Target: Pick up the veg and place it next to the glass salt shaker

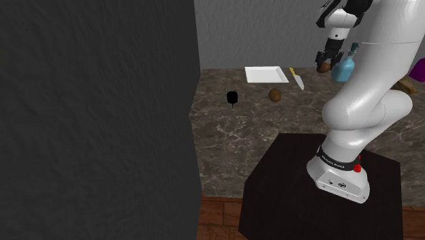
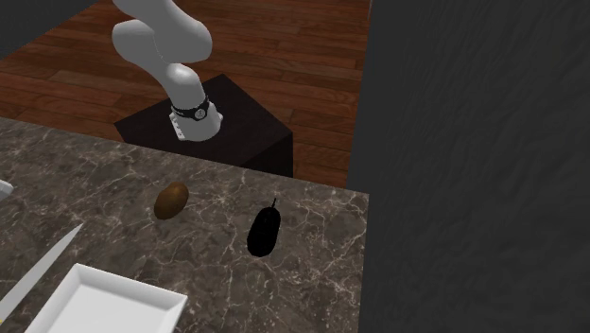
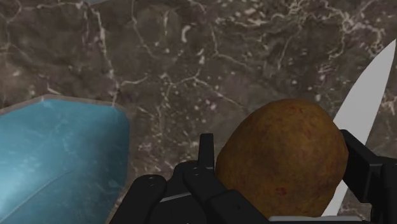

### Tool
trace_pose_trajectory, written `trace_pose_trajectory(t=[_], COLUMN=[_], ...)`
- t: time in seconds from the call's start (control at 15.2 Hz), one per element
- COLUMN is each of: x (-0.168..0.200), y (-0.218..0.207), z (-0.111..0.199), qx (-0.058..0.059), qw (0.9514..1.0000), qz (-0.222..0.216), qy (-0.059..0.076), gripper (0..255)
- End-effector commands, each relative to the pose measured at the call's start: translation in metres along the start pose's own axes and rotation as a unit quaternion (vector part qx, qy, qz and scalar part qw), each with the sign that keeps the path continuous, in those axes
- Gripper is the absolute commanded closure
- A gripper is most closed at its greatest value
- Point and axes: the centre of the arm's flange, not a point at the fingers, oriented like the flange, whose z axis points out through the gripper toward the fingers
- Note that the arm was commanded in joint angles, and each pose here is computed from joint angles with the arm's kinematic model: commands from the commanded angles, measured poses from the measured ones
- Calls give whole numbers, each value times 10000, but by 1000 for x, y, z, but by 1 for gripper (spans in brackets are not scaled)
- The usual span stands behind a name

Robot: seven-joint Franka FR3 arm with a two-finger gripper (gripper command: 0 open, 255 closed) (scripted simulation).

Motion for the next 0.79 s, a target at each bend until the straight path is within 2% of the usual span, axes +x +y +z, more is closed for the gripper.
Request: trace_pose_trajectory(t=[0.0, 0.59, 0.73], x=[0, 4, 4], y=[1, 4, 4], z=[11, 57, 57], qx=[-1, -1, -1], qw=[10000, 10000, 10000], qz=[0, 0, 0], qy=[2, 2, 2], gripper=[255, 255, 255])
